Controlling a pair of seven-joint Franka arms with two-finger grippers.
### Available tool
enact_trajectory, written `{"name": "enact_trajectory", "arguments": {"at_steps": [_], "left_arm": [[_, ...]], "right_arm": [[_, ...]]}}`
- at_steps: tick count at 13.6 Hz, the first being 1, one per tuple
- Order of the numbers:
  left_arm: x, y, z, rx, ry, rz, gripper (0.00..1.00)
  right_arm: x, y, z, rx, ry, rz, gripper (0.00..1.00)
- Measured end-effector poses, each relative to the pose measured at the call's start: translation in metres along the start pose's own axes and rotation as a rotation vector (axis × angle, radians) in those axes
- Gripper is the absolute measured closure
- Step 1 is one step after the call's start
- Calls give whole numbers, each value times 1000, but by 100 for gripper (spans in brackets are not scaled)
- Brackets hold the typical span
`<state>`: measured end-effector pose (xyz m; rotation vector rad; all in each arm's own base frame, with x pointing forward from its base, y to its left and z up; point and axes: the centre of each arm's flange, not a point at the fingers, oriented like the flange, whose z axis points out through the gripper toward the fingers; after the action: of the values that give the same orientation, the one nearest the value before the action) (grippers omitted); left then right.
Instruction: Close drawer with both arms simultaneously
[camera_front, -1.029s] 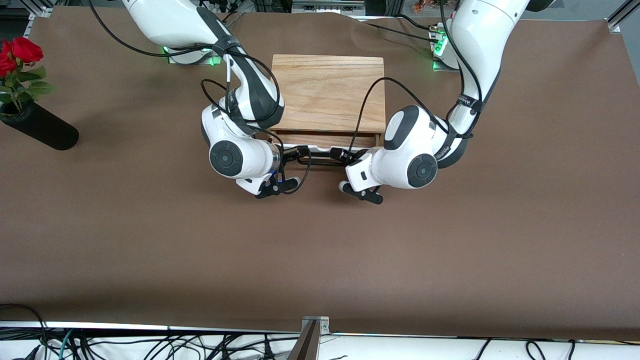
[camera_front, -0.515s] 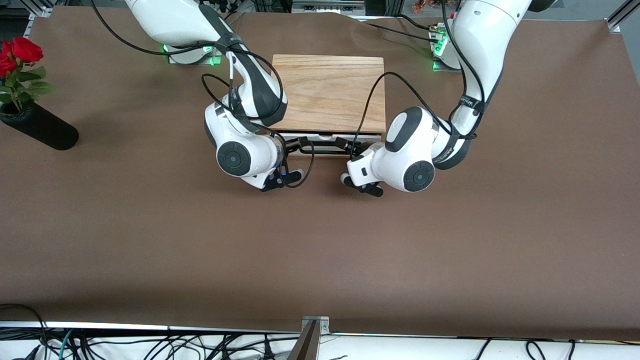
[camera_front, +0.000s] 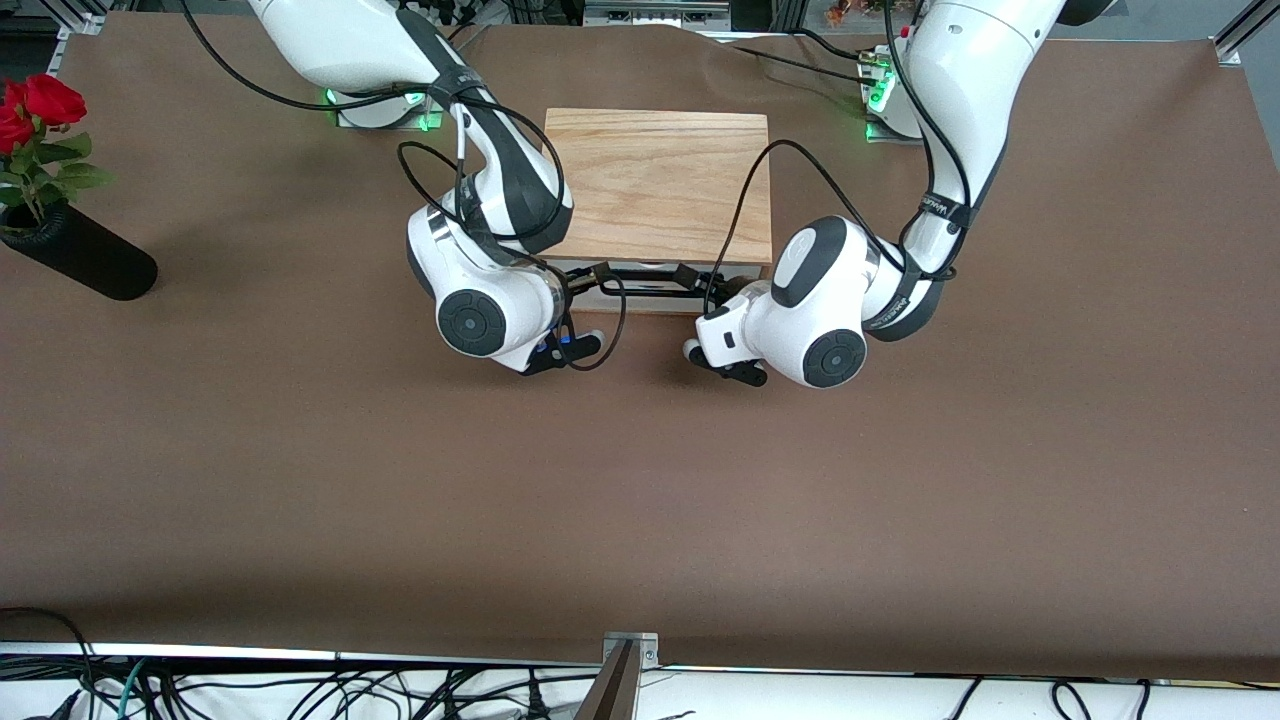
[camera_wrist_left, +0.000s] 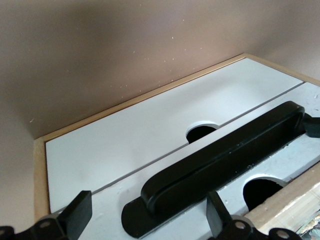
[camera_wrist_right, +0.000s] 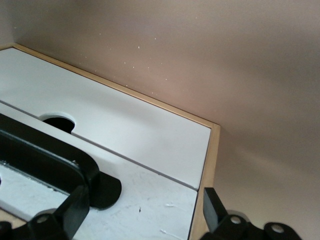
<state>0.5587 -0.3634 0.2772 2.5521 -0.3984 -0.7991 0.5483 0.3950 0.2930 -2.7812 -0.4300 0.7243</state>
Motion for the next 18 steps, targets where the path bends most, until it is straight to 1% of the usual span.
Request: {"name": "enact_trajectory", "arguments": {"at_steps": [2,3,4,5,7,8,9,10,11,14,15,17,18], "left_arm": [[-2,-8,-7,-7,-10,-9,0],[-3,-13,-16,-12,-4,-13,0],[-5,-17,-30,-19,7,-15,0],[-7,-21,-50,-28,21,-16,0],[-18,-33,-102,-45,49,-15,0],[-26,-43,-132,-38,75,-18,0],[-34,-55,-161,-15,109,-24,0],[-42,-67,-184,18,142,-33,0],[-50,-78,-200,56,165,-45,0],[-62,-106,-229,142,215,-87,0],[-68,-116,-244,203,242,-105,0],[-89,-125,-277,368,298,-138,0],[-103,-122,-295,423,330,-147,0]], "right_arm": [[1,3,-1,-1,0,2,0],[2,5,-7,-1,11,1,0],[5,9,-22,2,45,3,0],[9,20,-49,11,95,15,0],[13,61,-113,29,206,52,0],[11,87,-142,2,256,63,0],[8,110,-166,-54,294,70,0],[5,126,-182,-108,320,75,0],[3,136,-192,-145,341,87,0],[-10,169,-230,-193,408,150,0],[-21,185,-249,-201,436,180,0],[-46,212,-283,-205,479,233,0],[-59,220,-298,-202,504,248,0]]}}
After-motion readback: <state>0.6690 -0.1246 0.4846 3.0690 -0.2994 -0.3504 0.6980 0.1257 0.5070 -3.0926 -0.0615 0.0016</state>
